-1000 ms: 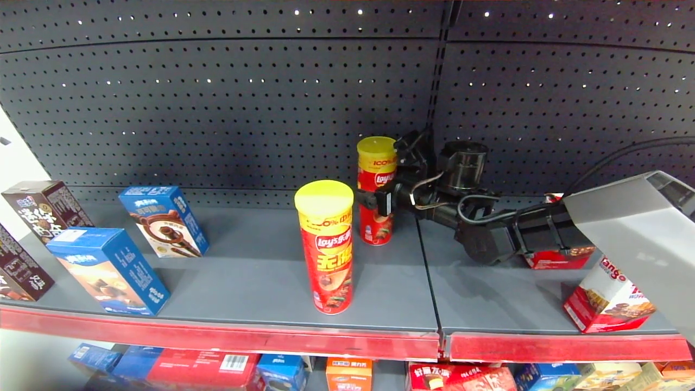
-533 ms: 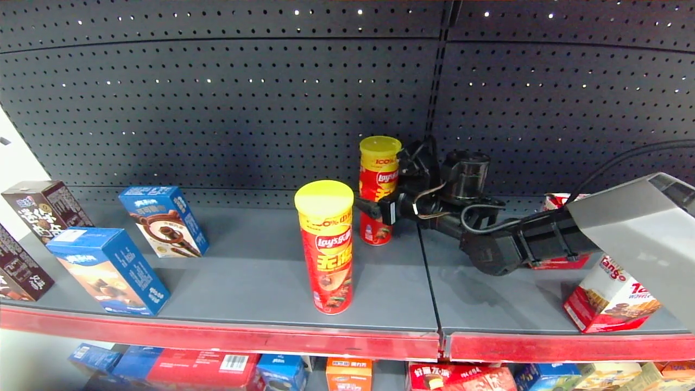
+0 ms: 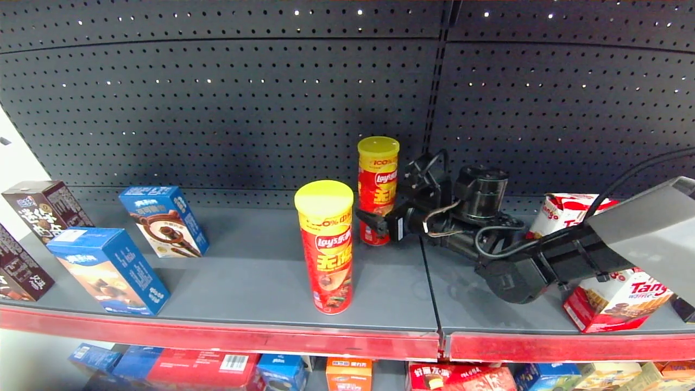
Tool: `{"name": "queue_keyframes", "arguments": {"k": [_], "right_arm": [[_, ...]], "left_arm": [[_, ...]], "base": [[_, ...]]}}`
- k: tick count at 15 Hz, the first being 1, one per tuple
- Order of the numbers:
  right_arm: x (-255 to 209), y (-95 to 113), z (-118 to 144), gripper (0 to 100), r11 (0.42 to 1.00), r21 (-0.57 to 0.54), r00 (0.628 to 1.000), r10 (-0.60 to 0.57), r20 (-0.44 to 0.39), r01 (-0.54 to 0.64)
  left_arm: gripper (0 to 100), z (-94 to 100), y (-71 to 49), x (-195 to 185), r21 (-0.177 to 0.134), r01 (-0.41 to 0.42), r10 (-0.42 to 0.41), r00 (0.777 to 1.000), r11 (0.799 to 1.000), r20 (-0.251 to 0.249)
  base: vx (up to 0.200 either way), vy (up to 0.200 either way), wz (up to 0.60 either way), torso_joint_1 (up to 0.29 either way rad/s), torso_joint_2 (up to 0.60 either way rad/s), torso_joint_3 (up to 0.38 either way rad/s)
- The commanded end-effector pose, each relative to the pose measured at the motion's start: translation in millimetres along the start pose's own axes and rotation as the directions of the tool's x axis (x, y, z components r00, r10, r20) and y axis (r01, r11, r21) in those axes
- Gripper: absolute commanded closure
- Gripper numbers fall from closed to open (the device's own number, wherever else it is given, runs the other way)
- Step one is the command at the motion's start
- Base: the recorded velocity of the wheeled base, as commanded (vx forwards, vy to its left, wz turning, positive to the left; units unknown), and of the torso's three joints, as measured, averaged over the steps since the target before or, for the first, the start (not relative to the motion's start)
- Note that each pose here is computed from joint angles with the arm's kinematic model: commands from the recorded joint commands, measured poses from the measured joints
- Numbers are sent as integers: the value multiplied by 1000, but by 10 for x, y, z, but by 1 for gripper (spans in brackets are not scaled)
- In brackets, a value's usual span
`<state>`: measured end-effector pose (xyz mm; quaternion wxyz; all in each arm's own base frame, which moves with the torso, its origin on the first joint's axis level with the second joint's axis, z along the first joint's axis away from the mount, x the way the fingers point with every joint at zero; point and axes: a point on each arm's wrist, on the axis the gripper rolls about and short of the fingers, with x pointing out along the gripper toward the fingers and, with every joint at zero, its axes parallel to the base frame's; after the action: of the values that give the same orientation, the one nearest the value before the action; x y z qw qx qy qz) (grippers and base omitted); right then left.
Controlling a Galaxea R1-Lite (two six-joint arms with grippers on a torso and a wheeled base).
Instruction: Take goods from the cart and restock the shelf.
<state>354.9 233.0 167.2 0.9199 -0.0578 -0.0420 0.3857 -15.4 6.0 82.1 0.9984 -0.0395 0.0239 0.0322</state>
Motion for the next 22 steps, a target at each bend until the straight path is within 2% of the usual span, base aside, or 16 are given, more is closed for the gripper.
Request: {"name": "queue_keyframes", "arguments": {"k": [1, 8, 14, 18, 19, 22], "right_arm": [[-28, 28, 43, 0, 1000, 0, 1000, 5, 7, -5], [-202, 169, 46, 0, 1000, 8, 1000, 10, -27, -10], [-363, 196, 32, 0, 1000, 8, 999, -23, -36, 23], [-584, 43, 42, 0, 986, -3, 986, -168, -11, 168], [-695, -43, 163, 0, 979, -8, 979, -203, 13, 203], [-981, -134, 370, 0, 923, -7, 923, -384, 27, 384]], "left_arm": [[0, 0, 0, 1, 0, -1, 1, 1000, 1000, -1], [0, 0, 0, 1, 0, -2, 2, 1000, 1000, -1], [0, 2, 0, 1, -2, -2, 2, 1000, 1000, 1], [0, 2, 0, 1, -7, -2, 2, 1000, 1000, 1], [0, 2, 0, 1, -8, -2, 2, 1000, 1000, 1], [0, 0, 0, 1, -7, -1, 1, 1000, 1000, -1]], "base": [[0, 0, 0, 0, 0, 0], [0, 0, 0, 0, 0, 0], [0, 0, 0, 0, 0, 0], [0, 0, 0, 0, 0, 0], [0, 0, 0, 0, 0, 0], [0, 0, 0, 0, 0, 0]]}}
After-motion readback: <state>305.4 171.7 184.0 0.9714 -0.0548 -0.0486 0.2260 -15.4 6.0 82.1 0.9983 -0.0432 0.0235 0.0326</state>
